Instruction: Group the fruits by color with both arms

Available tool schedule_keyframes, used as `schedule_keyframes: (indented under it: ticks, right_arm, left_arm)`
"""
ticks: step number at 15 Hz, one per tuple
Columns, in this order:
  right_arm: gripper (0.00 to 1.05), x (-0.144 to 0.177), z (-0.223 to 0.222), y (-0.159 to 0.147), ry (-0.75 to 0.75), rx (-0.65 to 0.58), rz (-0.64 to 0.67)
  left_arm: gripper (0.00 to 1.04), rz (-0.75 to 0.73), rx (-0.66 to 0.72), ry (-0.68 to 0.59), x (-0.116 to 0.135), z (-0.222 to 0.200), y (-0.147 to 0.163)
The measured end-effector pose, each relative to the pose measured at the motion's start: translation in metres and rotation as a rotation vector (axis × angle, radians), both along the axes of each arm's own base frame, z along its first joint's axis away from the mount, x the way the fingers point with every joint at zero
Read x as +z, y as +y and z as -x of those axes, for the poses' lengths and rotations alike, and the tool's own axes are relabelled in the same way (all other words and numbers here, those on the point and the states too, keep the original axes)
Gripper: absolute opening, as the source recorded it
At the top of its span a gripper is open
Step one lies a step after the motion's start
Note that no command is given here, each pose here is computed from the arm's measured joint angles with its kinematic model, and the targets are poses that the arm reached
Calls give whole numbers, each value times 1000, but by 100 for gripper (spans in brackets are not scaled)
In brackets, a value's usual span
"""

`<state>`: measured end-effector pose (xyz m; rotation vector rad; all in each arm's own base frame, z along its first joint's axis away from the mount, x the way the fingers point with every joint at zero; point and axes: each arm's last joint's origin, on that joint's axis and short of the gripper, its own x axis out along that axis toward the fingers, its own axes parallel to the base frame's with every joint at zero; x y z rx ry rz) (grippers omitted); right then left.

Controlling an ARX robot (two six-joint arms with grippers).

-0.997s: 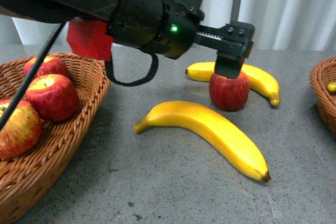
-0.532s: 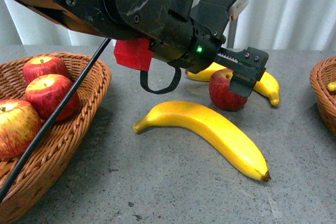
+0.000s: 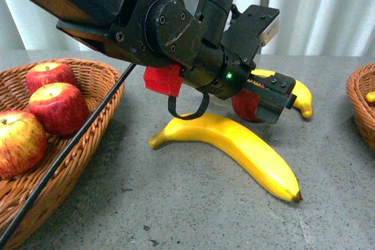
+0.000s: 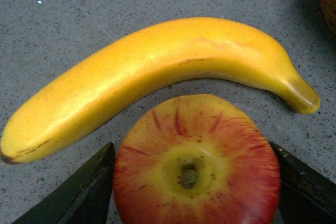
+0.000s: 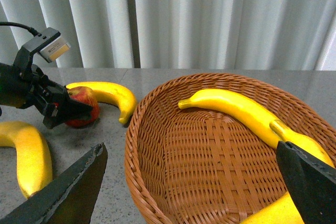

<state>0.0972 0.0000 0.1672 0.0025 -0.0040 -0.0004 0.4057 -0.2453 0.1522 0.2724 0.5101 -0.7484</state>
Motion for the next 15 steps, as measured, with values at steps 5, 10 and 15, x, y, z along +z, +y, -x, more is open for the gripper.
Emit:
schedule_keyframes:
  ticks: [5,10,15]
  right_arm:
    - [98,0,0,0,0,0,0]
    - [98,0,0,0,0,0,0]
    - [98,0,0,0,0,0,0]
  left_arm:
    - [67,19,71,-54,20,11,11]
    - [66,187,557,-373,116,68,90]
    - [66,172,994,-395,99,150,180]
